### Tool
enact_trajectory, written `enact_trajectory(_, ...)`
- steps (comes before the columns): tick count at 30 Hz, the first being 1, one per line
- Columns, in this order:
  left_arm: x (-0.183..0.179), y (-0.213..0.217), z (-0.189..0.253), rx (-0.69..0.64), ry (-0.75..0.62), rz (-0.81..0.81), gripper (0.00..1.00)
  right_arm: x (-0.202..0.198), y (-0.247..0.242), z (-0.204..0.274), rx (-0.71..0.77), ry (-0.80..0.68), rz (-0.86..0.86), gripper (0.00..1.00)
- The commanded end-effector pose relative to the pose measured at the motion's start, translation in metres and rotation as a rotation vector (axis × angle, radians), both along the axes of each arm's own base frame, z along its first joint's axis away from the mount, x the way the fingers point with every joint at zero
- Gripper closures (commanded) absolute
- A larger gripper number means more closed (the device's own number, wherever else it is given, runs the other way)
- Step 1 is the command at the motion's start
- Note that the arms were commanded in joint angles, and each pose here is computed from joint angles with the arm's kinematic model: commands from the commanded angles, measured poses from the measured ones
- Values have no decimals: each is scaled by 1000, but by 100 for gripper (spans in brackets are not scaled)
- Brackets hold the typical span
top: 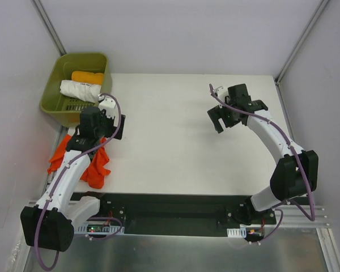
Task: Roll the t-shirts
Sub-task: Pick up the T-shirt at the corner of the board.
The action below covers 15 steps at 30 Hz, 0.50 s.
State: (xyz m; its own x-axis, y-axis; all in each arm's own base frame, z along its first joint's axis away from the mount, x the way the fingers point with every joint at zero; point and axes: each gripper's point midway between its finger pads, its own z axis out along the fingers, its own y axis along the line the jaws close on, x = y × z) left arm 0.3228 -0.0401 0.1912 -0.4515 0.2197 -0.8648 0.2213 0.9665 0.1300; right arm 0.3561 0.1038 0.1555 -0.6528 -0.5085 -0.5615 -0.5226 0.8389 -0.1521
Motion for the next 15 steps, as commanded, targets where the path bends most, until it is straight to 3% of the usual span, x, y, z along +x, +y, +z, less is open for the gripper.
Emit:
enact_trajectory(1, -25, 25, -23, 32, 129, 77, 1, -10, 9, 14, 23, 42, 58, 4)
enact_trajectory(5, -37, 19, -46, -7, 301, 38, 1, -19, 21, 17, 35, 80, 219, 4)
enact_trajectory(8, -39, 29, -62, 11, 382, 49, 1, -19, 26, 17, 51, 93, 222, 3)
enact_trajectory(15, -33, 33, -95, 65, 486, -10, 23, -27, 29, 13, 12, 87, 263, 2)
